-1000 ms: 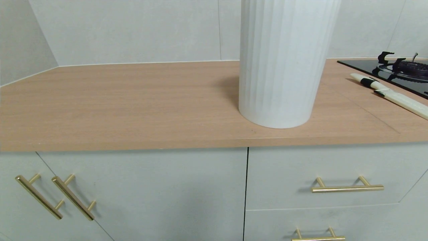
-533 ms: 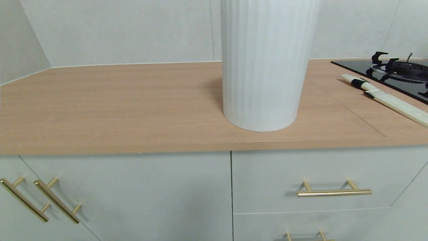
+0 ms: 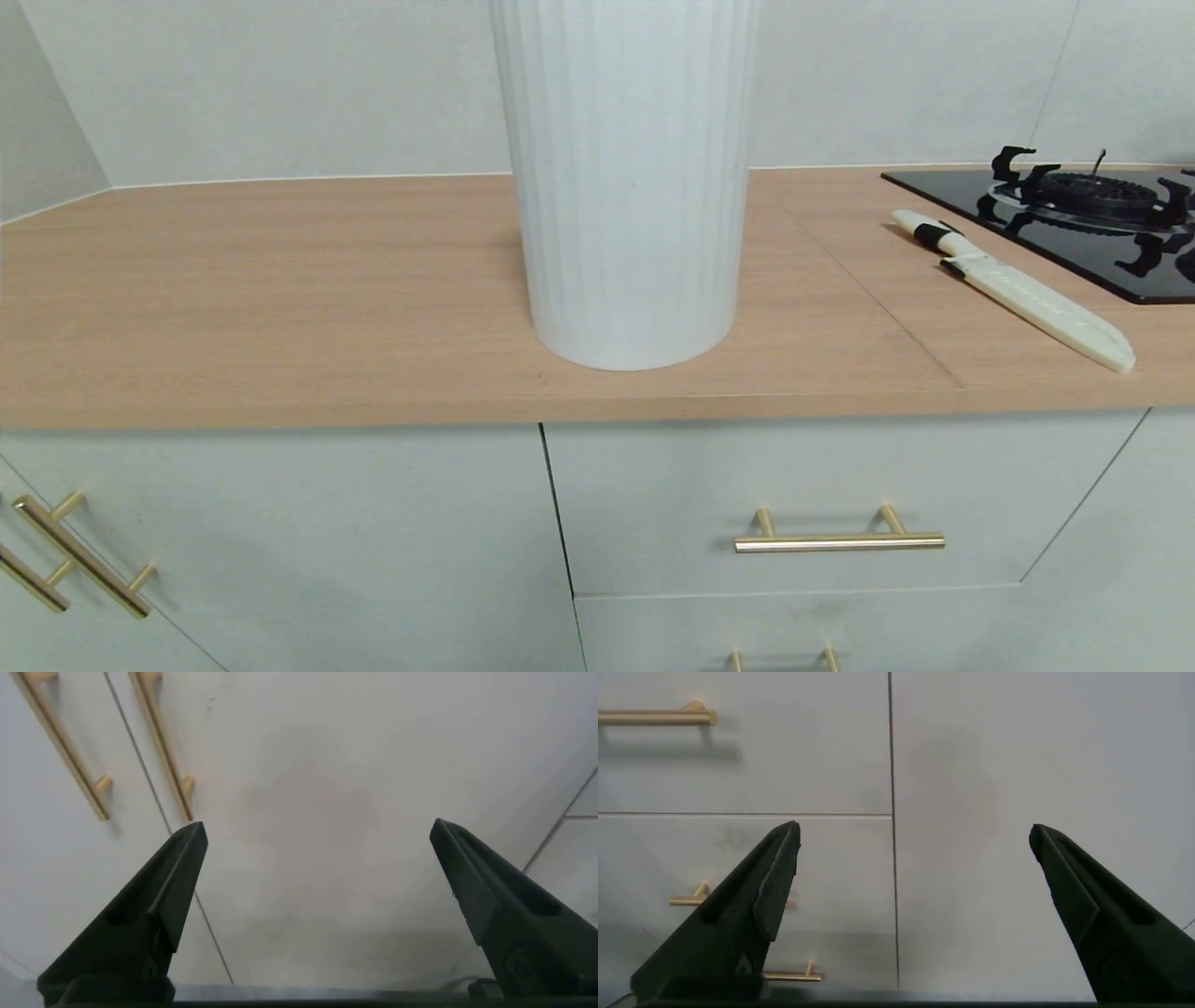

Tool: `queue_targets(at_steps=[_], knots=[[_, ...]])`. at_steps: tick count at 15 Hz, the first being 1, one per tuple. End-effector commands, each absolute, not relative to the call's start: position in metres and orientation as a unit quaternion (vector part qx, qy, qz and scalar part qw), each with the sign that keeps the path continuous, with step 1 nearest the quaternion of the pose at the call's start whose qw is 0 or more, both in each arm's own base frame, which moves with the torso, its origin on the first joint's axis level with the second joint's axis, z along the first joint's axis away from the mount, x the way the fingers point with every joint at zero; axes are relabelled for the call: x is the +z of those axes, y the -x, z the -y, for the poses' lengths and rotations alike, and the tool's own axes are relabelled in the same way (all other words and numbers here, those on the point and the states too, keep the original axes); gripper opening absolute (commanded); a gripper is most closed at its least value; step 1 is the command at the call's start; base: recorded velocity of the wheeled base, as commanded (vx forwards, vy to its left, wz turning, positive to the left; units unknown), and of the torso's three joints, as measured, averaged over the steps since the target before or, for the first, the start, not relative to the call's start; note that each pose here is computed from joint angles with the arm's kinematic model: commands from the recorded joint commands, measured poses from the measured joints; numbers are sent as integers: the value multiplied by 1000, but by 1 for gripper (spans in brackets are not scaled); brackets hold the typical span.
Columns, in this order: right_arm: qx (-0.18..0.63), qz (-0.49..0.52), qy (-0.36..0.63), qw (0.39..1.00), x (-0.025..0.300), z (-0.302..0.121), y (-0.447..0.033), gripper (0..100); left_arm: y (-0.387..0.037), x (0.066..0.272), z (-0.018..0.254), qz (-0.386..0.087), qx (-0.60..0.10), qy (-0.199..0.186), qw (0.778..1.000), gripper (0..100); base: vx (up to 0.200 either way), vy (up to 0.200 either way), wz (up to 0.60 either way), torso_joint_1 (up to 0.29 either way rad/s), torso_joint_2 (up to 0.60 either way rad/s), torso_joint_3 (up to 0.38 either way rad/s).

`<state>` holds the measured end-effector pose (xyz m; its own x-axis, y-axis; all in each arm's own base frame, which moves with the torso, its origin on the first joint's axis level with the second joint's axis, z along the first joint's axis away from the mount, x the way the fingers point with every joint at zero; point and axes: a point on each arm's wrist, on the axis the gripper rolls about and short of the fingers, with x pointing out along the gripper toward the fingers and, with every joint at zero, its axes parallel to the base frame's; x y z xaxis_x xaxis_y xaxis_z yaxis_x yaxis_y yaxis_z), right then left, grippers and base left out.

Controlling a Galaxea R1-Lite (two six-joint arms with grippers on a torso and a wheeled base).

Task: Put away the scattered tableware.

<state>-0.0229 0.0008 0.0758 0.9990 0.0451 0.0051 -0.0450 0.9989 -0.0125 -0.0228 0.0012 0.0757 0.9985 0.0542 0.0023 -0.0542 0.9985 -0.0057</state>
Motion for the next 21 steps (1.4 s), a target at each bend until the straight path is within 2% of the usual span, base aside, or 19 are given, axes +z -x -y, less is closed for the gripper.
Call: queue_targets(at_steps=[1, 14, 21], knots=[[24, 2, 6, 1000, 76, -1, 23, 100, 23, 76, -1, 1, 28, 3, 1000, 100, 0, 0, 0, 0, 0, 0], [28, 2, 7, 1000, 76, -1, 23, 100, 23, 76, -1, 2, 28, 5, 1000, 100, 0, 0, 0, 0, 0, 0], [28, 2, 7, 1000, 76, -1, 23, 100, 23, 76, -1, 2, 28, 5, 1000, 100, 0, 0, 0, 89, -327, -260]])
